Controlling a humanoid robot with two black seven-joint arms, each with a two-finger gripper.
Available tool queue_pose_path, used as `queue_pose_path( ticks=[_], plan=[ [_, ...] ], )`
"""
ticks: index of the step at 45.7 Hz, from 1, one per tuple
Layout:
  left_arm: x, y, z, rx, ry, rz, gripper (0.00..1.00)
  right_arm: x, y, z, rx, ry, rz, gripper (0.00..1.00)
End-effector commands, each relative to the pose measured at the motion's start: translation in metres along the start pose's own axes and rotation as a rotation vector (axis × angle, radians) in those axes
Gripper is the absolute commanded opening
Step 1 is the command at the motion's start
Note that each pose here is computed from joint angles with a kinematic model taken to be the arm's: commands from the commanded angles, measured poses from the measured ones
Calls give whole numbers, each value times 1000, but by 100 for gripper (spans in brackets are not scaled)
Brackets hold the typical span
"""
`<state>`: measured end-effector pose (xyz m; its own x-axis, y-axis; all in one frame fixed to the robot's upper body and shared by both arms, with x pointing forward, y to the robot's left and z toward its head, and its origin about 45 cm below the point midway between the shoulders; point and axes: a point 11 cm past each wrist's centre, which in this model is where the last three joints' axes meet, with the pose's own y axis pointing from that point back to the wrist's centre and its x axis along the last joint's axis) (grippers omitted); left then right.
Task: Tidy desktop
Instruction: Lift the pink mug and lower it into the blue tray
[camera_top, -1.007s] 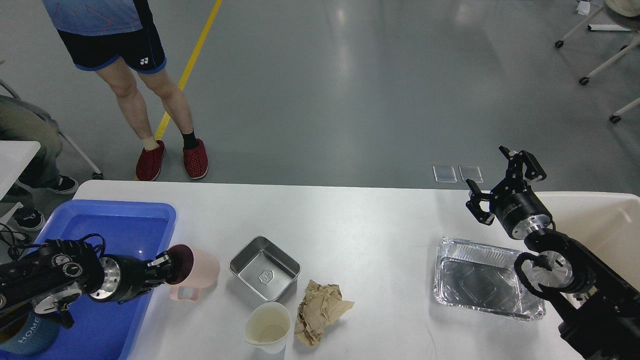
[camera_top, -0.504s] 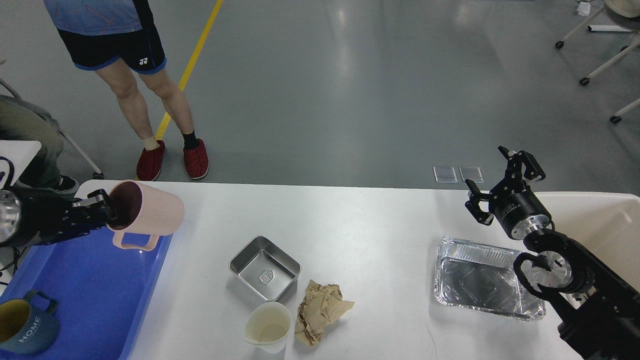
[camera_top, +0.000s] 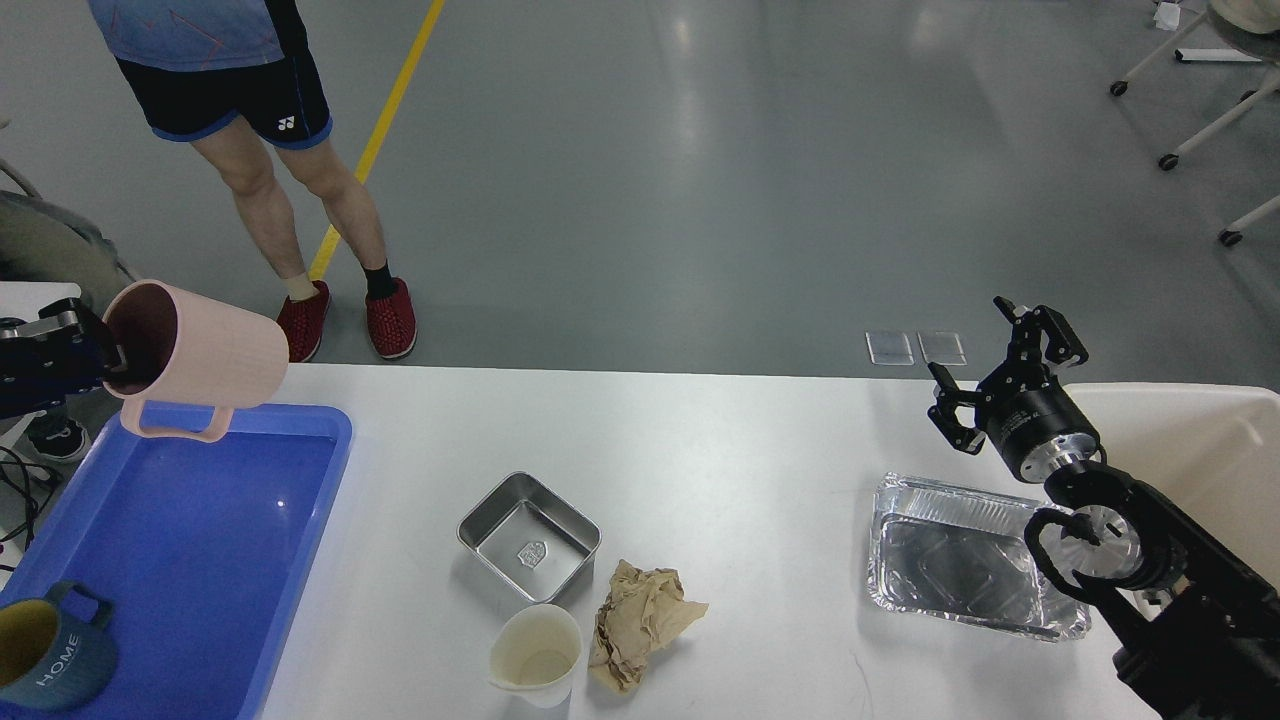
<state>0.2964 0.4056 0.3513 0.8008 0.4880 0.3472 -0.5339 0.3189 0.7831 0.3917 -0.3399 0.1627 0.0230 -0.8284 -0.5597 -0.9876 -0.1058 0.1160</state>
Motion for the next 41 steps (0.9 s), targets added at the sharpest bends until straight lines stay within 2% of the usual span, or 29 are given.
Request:
queue_pose_path(
  ticks=[1, 7, 11, 20, 41],
  plan=[
    [-5, -8, -8, 16, 21, -17, 0, 0, 0, -1, 1, 2, 0, 100],
    [-23, -27, -37, 86, 87, -61, 1, 0, 0, 0, 0, 1, 1, 100],
    [-42, -45, -77, 190, 169, -90, 1, 0, 0, 0, 0, 1, 1, 100],
    [-67, -67, -133, 349, 273, -72, 2, 2, 1, 1, -2, 3, 6, 100],
    [-113, -102, -178, 454, 359, -100, 2, 3, 1, 1, -3, 3, 9, 100]
  ],
)
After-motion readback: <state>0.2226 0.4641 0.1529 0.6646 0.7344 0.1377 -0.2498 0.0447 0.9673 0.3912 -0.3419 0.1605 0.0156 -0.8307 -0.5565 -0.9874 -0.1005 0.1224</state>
